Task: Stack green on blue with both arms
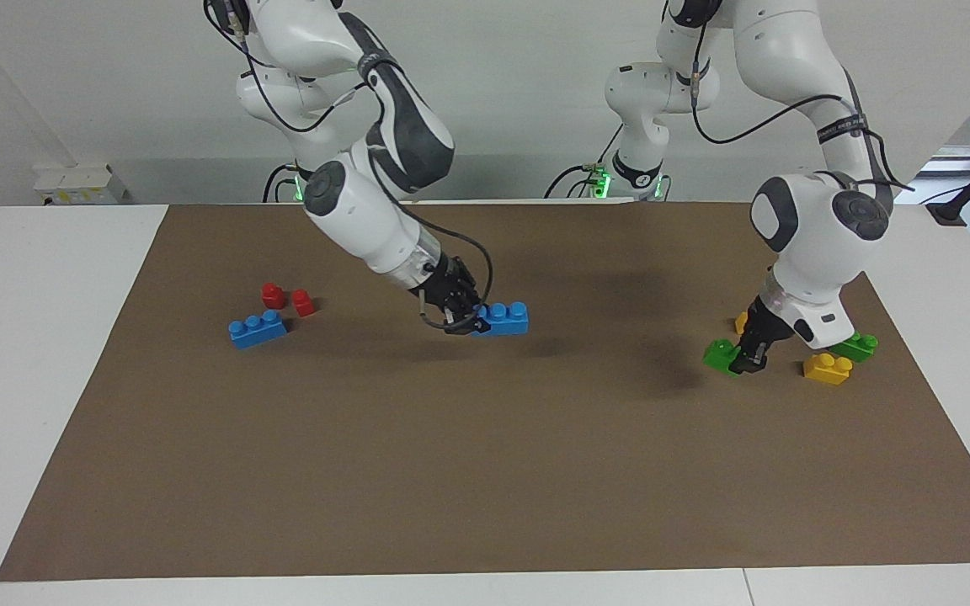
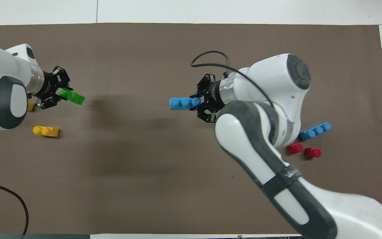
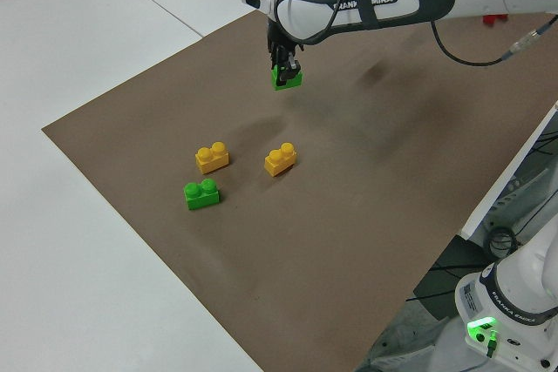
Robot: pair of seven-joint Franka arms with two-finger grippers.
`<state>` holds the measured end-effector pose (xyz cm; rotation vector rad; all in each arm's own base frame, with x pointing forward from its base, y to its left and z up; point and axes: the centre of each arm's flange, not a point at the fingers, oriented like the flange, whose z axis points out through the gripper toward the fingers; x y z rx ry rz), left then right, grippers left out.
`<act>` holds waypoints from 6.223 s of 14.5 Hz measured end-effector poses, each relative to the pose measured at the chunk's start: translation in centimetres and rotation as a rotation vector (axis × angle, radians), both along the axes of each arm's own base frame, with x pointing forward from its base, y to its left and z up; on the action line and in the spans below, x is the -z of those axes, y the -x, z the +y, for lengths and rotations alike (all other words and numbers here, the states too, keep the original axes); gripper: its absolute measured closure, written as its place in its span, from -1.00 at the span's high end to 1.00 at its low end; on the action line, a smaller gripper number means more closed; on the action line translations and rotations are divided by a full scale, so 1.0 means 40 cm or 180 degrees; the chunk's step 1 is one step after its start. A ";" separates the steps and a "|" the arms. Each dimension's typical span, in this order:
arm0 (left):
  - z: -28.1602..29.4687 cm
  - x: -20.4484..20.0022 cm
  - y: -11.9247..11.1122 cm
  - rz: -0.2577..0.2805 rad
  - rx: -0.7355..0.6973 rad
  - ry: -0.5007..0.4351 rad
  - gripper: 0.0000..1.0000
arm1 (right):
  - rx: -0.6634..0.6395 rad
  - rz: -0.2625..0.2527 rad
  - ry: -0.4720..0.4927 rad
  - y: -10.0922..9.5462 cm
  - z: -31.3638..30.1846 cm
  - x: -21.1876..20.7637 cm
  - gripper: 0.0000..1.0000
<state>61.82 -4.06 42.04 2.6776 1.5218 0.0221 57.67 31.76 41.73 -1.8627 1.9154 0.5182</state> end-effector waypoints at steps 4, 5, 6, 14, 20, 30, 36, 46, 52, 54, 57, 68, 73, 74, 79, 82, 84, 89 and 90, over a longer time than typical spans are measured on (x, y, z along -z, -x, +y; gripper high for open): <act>-0.117 -0.155 0.081 0.0069 -0.0494 0.0042 -0.32 | 0.0287 -0.0059 0.0073 0.119 0.118 0.117 -0.31; -0.158 -0.175 0.097 0.0069 -0.0623 0.0054 -0.32 | 0.0334 -0.0047 0.0060 0.135 0.123 0.137 -0.31; -0.201 -0.189 0.111 0.0061 -0.0723 0.0067 -0.32 | 0.0370 -0.0026 0.0054 0.146 0.125 0.154 -0.31; -0.550 -0.158 0.240 0.0070 -0.1292 0.0112 -0.32 | 0.0090 -0.0118 0.0196 0.221 0.155 0.249 -0.31; -0.670 -0.005 0.331 -0.0034 -0.1484 -0.0134 -0.32 | 0.0025 -0.0152 0.0032 0.230 0.127 0.284 -0.31; -0.722 0.104 0.404 0.0042 -0.1467 -0.0222 -0.32 | 0.0033 -0.0168 0.0071 0.257 0.132 0.326 -0.31; -0.719 0.124 0.410 0.0000 -0.1479 -0.0165 -0.32 | 0.0050 -0.0196 0.0083 0.257 0.130 0.330 -0.31; -0.728 0.155 0.432 -0.0052 -0.1476 -0.0145 -0.32 | 0.0040 -0.0205 0.0084 0.259 0.132 0.330 -0.31; -0.731 0.173 0.441 -0.0142 -0.1414 -0.0163 -0.32 | 0.0040 -0.0207 0.0084 0.260 0.133 0.330 -0.31; -0.731 0.172 0.441 -0.0175 -0.1328 -0.0188 -0.08 | 0.0039 -0.0206 0.0085 0.260 0.133 0.331 -0.22; -0.712 0.133 0.425 -0.0229 -0.1250 -0.0161 0.64 | 0.0053 -0.0199 0.0081 0.259 0.131 0.332 0.19; -0.347 -0.114 0.253 -0.0429 -0.0508 -0.0254 1.00 | 0.0218 0.0047 -0.0180 0.053 -0.185 0.197 1.00; -0.120 -0.212 0.186 -0.0327 0.0410 -0.0354 1.00 | -0.0405 0.0008 0.0098 -0.013 -0.495 0.048 1.00; -0.085 -0.229 0.179 -0.0303 0.0669 -0.0383 1.00 | -0.0595 -0.0076 0.0162 -0.021 -0.537 0.022 1.00; -0.008 -0.284 0.165 -0.0282 0.1901 -0.0493 1.00 | -0.1678 -0.0508 0.0439 -0.040 -0.689 -0.081 1.00; 0.017 -0.329 0.161 -0.0282 0.2573 -0.0440 1.00 | -0.2735 -0.0940 0.0654 -0.015 -0.743 -0.172 1.00; 0.041 -0.364 0.160 -0.0221 0.2947 -0.0436 1.00 | -0.3420 -0.1158 0.0785 0.031 -0.744 -0.259 1.00; 0.038 -0.465 0.168 0.0177 0.3257 -0.0267 1.00 | -0.4677 -0.1367 0.1218 0.141 -0.743 -0.455 1.00; 0.035 -0.474 0.169 0.0232 0.3269 -0.0242 1.00 | -0.4863 -0.1363 0.1317 0.143 -0.742 -0.477 1.00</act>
